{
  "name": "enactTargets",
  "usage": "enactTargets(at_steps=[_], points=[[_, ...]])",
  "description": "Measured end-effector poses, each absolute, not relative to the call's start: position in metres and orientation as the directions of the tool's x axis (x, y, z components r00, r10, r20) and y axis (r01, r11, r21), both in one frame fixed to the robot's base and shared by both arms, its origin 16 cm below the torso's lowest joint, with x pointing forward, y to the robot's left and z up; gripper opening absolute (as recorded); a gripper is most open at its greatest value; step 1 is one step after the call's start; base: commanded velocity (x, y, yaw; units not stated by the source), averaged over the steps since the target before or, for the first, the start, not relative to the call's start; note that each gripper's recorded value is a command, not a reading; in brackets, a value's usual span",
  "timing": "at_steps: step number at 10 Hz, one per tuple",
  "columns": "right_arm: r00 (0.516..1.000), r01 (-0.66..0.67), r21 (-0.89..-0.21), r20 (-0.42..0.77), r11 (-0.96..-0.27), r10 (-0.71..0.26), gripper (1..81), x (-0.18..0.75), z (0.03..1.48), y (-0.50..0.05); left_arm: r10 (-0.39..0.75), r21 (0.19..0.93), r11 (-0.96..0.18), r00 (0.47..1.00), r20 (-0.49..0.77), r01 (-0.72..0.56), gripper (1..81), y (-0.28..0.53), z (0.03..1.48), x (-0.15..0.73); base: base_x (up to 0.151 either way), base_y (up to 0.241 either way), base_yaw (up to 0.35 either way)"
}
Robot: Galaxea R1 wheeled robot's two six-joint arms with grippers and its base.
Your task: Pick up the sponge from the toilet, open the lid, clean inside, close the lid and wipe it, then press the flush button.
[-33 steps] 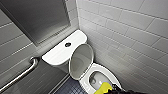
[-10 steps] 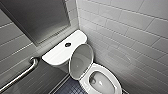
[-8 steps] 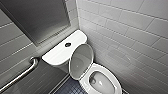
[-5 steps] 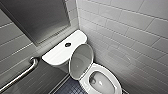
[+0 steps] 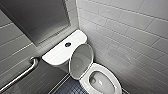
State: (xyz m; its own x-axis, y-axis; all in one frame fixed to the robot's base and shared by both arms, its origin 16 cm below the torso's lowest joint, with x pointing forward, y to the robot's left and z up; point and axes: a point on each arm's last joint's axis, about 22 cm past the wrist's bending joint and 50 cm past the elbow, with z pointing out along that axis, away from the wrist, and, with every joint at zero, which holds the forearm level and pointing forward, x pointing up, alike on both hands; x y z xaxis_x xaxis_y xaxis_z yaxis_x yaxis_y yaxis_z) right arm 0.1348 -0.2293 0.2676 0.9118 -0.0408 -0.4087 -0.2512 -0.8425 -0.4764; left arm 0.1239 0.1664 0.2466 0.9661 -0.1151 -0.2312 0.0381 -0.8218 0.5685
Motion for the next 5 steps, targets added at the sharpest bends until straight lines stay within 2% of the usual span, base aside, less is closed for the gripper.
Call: enactTargets(at_steps=[3,5], points=[[0.893,-0.276,-0.463,-0.447,-0.843,-0.047,1.0,0.102,0.292,-0.226,-0.084,0.574,-0.815,0.961,-0.262,0.085,81.1,0.167,0.273,0.131,0.000,0.000,0.000],[0.881,-0.286,-0.440,-0.471,-0.851,-0.053,1.0,0.074,0.306,-0.234,-0.039,0.549,-0.829,0.967,-0.253,0.110,81.1,0.192,0.279,0.167,0.000,0.000,0.000]])
